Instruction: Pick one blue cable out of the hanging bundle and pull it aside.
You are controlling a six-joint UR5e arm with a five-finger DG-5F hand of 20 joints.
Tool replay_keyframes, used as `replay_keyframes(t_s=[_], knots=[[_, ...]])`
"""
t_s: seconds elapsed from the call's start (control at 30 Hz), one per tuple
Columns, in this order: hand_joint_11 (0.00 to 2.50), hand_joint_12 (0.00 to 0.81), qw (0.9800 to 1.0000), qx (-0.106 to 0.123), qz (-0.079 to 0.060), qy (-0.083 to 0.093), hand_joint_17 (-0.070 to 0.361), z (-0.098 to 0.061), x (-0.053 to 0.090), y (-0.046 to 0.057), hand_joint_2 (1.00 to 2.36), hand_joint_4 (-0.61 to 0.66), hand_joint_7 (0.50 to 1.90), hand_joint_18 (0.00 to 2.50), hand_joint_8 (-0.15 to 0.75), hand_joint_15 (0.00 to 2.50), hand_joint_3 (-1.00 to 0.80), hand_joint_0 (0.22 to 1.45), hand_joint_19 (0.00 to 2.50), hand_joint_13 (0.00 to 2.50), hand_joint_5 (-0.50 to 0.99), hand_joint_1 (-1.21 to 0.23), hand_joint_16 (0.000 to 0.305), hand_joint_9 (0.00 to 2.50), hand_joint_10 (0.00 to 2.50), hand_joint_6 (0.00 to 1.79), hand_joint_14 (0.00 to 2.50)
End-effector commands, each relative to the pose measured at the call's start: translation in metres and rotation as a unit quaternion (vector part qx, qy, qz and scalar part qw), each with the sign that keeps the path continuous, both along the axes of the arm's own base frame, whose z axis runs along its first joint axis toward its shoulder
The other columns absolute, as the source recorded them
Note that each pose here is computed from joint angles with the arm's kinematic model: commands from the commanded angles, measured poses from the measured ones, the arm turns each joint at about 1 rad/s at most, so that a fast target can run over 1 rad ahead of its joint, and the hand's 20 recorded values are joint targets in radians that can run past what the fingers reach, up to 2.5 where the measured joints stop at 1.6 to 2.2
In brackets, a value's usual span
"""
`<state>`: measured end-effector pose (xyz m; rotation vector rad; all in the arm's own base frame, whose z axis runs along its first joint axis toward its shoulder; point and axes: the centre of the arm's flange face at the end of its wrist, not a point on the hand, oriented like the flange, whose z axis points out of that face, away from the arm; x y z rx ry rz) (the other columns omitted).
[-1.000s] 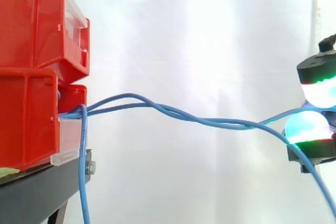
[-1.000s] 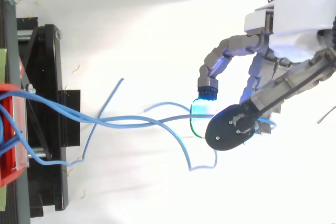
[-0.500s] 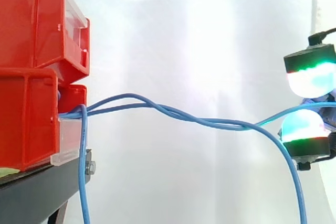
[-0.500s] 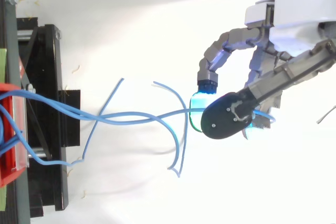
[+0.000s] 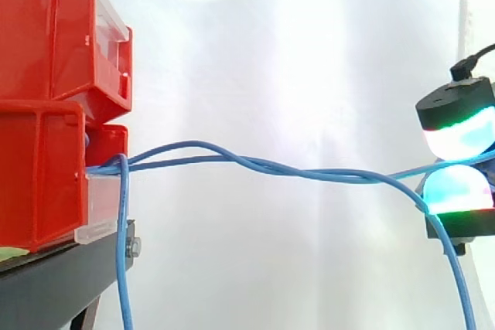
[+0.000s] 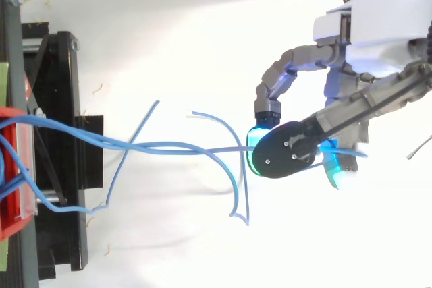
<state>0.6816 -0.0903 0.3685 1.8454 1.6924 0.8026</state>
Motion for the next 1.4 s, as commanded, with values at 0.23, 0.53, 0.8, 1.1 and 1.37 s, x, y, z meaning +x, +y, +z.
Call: replay_keyframes(t_s=[0.23,0.53,0.8,1.1,1.37], knots=[[0.61,0.366,0.9999,-0.004,0.003,-0.013,0.126,0.011,0.002,-0.001,1.02,-0.01,0.9,1.03,0.27,0.63,-0.08,0.59,0.67,1.23,-0.01,-0.84,0.056,1.5,0.03,0.88,0.03],[0.56,0.345,0.9997,-0.02,0.014,-0.01,0.115,0.025,-0.005,-0.003,1.02,-0.01,0.87,0.99,0.236,0.63,-0.01,0.61,0.66,1.17,-0.01,-0.92,0.051,1.45,0.03,0.89,0.02],[0.54,0.354,0.9996,-0.022,0.015,-0.003,0.121,0.025,-0.008,-0.002,1.01,-0.02,0.88,1.01,0.211,0.62,-0.01,0.6,0.63,1.14,0.01,-0.9,0.054,1.5,0.03,0.88,0.02],[0.38,0.367,0.9993,-0.028,0.023,0.013,0.12,0.012,-0.011,-0.003,1.01,-0.05,0.92,0.77,0.208,0.49,-0.14,0.59,0.58,0.89,-0.01,-0.78,0.053,1.23,0.02,0.86,0.02],[0.0,0.341,0.9991,-0.033,0.025,0.008,0.106,0.015,-0.01,-0.006,1.01,-0.08,0.85,0.55,0.182,0.3,-0.13,0.61,0.45,0.57,-0.01,-0.85,0.047,0.68,0.0,0.85,0.01]])
